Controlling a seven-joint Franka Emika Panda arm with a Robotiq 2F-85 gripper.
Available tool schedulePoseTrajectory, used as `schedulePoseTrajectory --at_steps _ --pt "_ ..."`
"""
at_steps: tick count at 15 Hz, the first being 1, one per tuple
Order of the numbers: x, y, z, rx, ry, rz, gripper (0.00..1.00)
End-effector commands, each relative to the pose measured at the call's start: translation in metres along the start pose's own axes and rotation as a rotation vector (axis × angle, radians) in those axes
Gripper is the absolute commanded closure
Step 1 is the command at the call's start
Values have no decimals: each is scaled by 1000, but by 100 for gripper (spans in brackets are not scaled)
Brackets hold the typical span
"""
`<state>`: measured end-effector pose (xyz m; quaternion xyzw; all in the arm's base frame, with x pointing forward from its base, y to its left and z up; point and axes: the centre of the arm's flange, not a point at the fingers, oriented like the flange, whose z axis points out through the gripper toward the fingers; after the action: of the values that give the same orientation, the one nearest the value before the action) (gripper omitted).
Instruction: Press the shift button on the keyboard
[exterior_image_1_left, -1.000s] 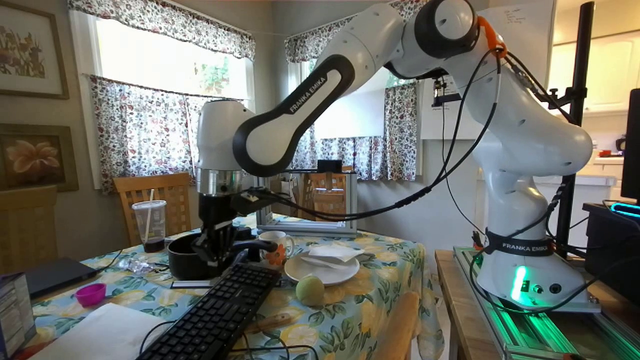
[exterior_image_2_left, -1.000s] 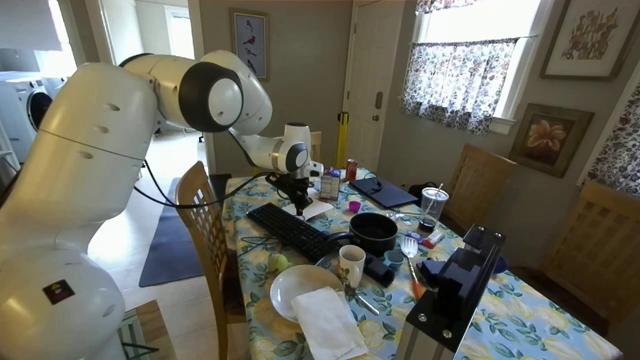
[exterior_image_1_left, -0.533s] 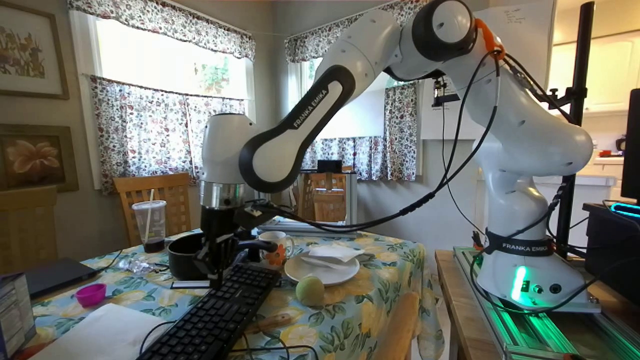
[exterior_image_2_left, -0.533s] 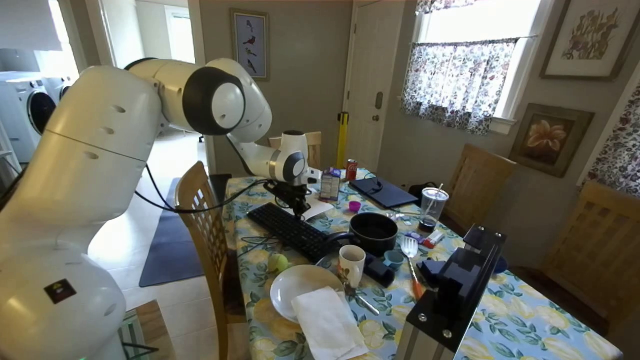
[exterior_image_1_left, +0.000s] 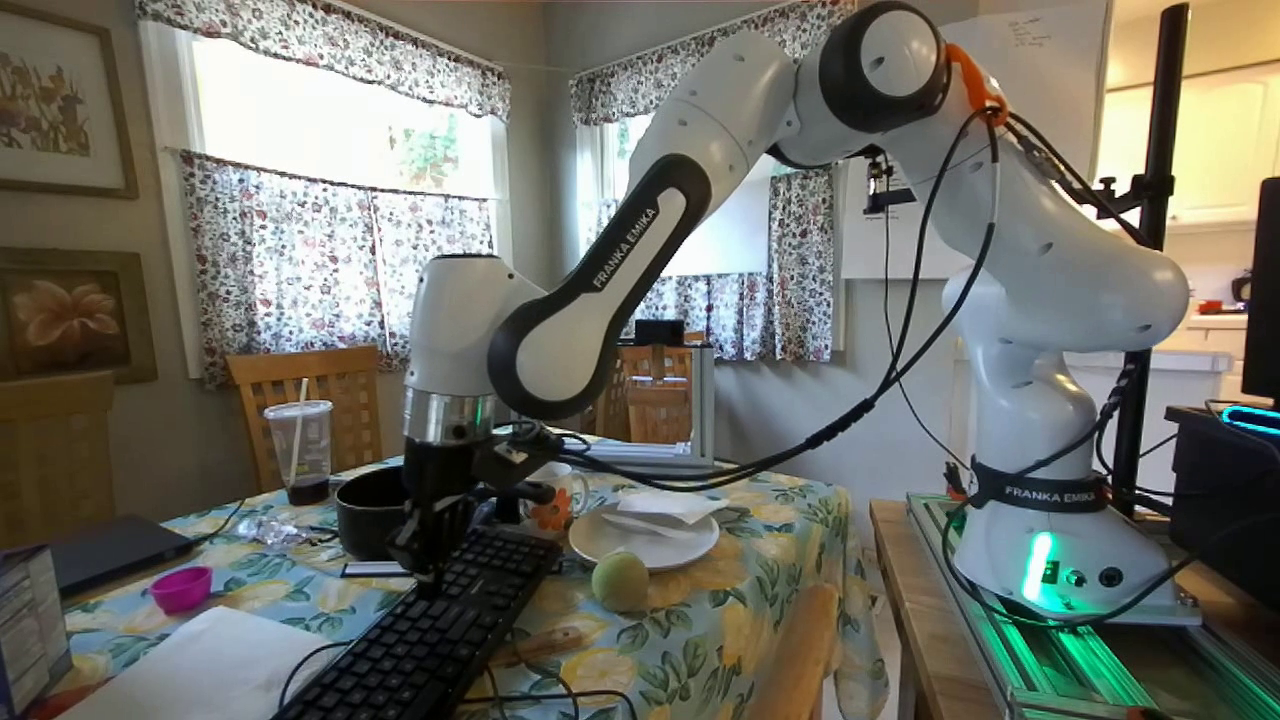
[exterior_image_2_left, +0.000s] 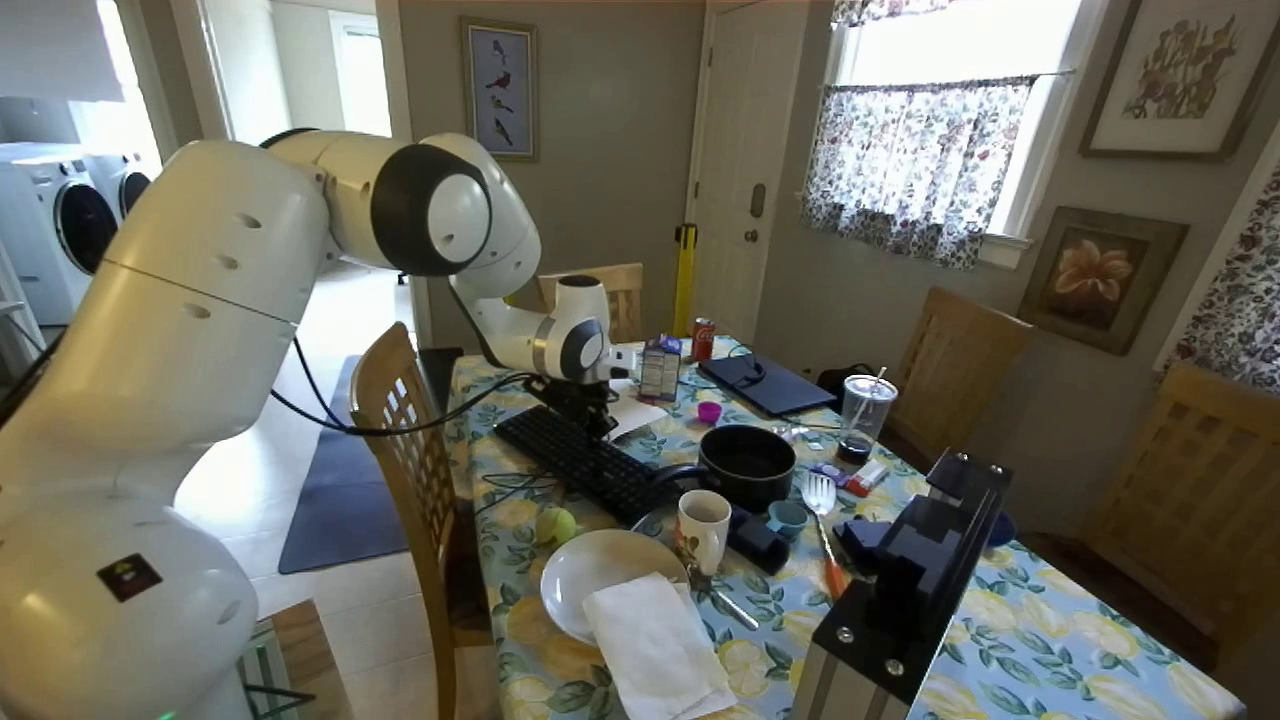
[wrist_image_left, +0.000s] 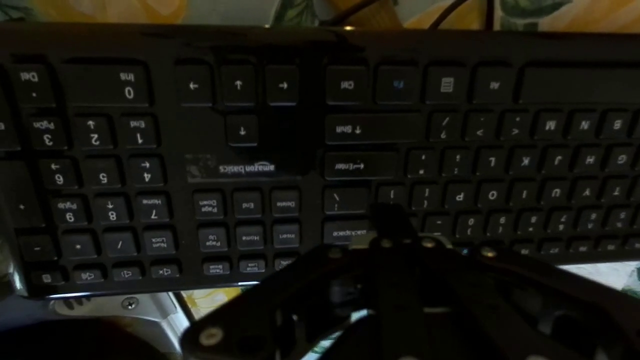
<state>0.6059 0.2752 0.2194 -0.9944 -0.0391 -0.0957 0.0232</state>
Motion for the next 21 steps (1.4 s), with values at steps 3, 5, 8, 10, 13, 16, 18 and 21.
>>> schedulePoseTrajectory --at_steps 3,5,8,10,13,16,18,21 --pt "-14 -5 1 -32 -21 11 100" --pt "-16 -3 4 -36 -24 13 100" --pt "-18 0 6 -46 -31 18 100" --pt "-17 1 6 -46 -31 21 100" --pt "-17 2 8 -42 -27 23 100" --pt "-18 1 9 -40 -31 22 100" --pt "-18 1 11 -40 -31 16 100" --pt "-20 2 16 -45 -28 17 100"
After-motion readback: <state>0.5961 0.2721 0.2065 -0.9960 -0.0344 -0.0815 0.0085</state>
